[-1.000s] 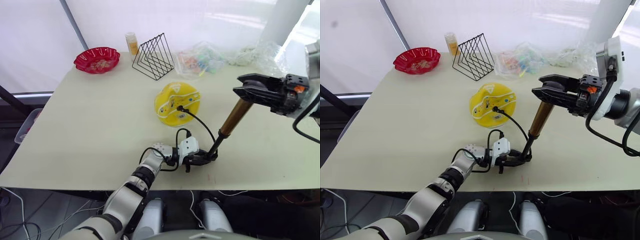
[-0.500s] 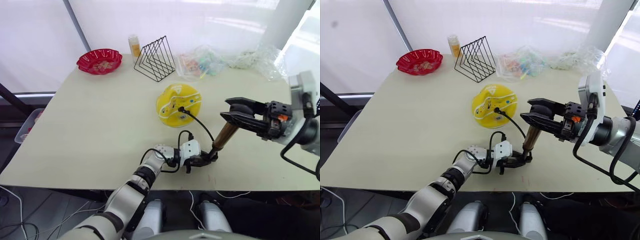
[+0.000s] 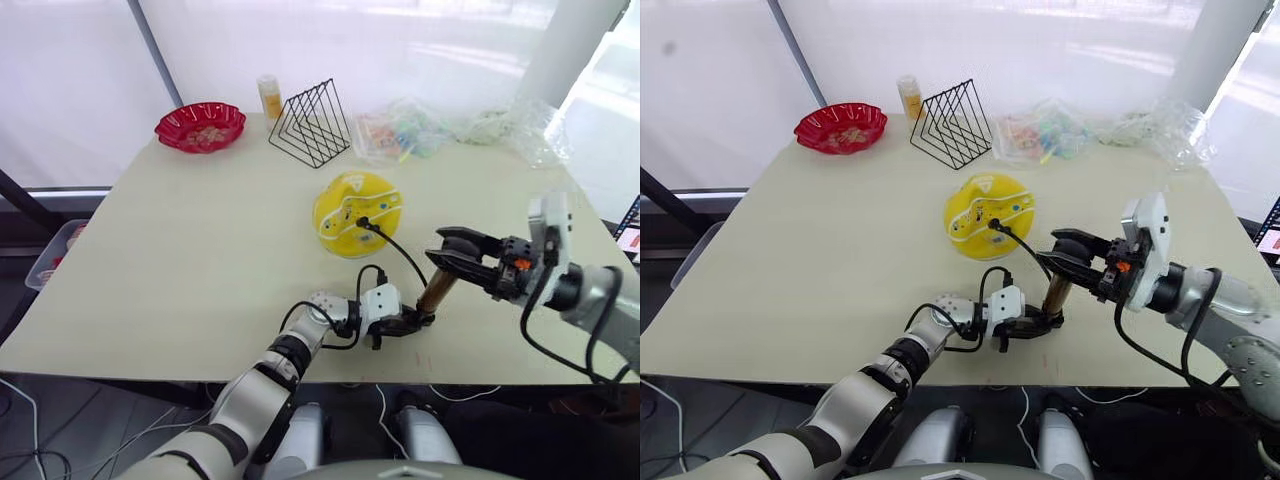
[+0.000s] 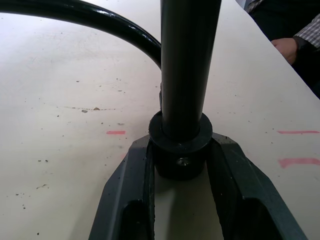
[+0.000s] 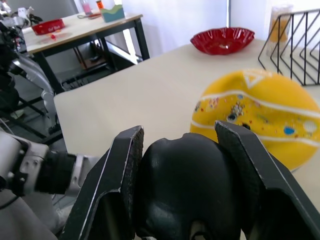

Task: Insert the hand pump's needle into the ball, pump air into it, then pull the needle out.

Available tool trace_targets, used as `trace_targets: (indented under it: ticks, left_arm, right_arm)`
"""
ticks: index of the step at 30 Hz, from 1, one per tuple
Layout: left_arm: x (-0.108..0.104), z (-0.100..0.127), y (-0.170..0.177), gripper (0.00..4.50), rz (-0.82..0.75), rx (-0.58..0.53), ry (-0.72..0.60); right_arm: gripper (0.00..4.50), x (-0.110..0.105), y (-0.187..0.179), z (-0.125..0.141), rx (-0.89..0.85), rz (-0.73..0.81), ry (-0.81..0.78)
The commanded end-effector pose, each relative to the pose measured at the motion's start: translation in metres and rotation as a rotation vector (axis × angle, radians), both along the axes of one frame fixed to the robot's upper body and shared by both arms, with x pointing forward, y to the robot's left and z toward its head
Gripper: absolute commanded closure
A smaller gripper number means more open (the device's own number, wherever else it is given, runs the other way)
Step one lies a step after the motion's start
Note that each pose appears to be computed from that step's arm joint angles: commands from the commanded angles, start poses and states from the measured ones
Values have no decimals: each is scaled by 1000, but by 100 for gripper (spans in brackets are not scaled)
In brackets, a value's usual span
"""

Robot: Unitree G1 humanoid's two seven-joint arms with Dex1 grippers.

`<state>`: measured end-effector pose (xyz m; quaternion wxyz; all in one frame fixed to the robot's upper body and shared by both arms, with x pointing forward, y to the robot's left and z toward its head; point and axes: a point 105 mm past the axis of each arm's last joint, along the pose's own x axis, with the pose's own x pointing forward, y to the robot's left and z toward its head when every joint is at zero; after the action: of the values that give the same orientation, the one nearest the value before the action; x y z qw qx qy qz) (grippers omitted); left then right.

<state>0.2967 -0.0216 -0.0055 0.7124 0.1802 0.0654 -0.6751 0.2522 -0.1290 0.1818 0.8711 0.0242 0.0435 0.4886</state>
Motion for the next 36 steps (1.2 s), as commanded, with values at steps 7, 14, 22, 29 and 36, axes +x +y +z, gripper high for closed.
trace_targets:
  ticks: [7,14,22,29,36]
  left_arm:
    - [-21,-42,17,350,-2,139,123]
    - [-28,-47,22,350,-20,153,120]
    - [-29,-52,24,350,-18,173,121]
    - [-32,-56,27,350,-35,205,126]
    - [-33,-59,30,350,-42,231,128]
  right_arm:
    - [268,10,-5,-59,-82,-58,70]
    - [268,2,-15,36,9,42,-169]
    - [268,-7,-32,95,21,57,-233]
    - [268,-15,-38,137,42,61,-285]
    - [268,-14,-33,133,42,69,-251]
